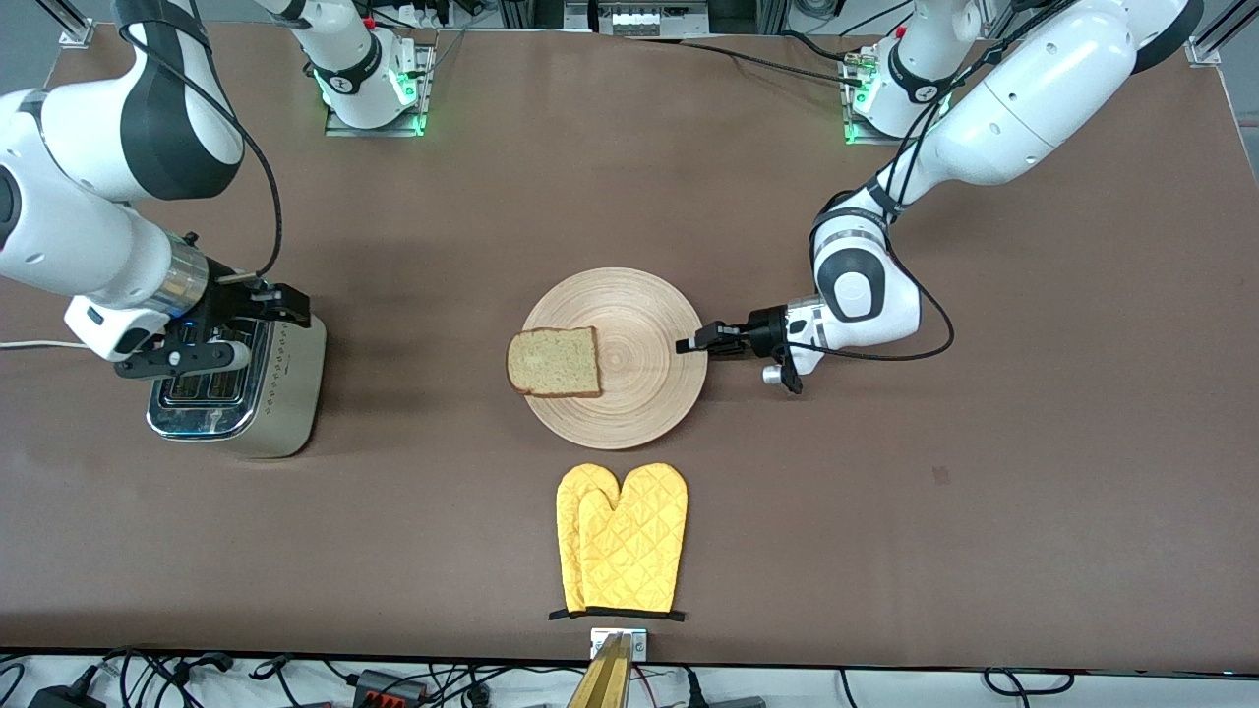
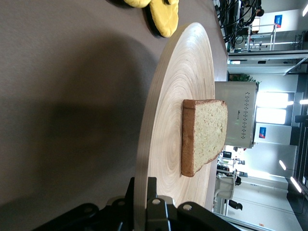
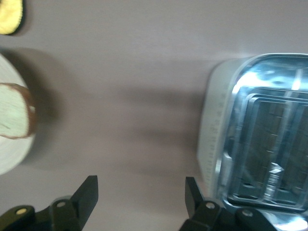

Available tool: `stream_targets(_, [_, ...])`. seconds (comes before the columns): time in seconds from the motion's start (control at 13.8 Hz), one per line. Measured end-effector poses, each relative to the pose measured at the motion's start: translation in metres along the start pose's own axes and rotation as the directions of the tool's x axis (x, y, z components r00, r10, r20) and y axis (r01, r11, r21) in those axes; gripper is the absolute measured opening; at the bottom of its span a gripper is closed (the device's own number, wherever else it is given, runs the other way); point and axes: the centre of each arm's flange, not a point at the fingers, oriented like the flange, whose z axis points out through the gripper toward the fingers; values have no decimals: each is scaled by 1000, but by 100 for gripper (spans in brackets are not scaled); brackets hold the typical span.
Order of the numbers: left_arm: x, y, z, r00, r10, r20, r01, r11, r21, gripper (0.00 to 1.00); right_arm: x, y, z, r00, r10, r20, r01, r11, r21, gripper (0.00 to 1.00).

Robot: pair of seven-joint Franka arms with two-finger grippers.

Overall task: Move plate and put bread in toaster
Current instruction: 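Push the plate further with the left gripper while the right gripper reaches the bread, then lower the right gripper onto the bread while the left gripper draws back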

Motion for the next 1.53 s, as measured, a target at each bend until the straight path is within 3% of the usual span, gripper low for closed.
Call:
stream_targets(0.22, [1,-15,8,1000,25,2,-25,1000,-9,9,9,-13,24,1000,8,21,-9,998,66,79])
stream_targets(0.44, [4,-24,12,1000,28,-1,-28,999,-16,9,15,-23,43,999,5,40,-9,996,92,80])
stream_targets(0.51, [5,-23,12,1000,29,-2,-29,999,-19,14,16,-28,48,999,-1,43,-2,996,93,80])
stream_targets(0.73, [9,-21,10,999,32,-9,-32,999,-25,43,25,-52,72,999,-33,29,31,996,88,80])
stream_targets(1.09, [28,-29,-17,998,20,-62,-22,999,-25,96,37,-95,109,996,-88,-18,89,993,76,80])
stream_targets(1.31, [44,-40,-44,994,88,-63,-88,996,5,100,39,-114,126,994,-109,-28,111,991,71,80])
stream_targets(1.53, [63,-49,-77,980,199,-11,-199,980,23,100,38,-126,133,993,-117,-21,118,989,86,80])
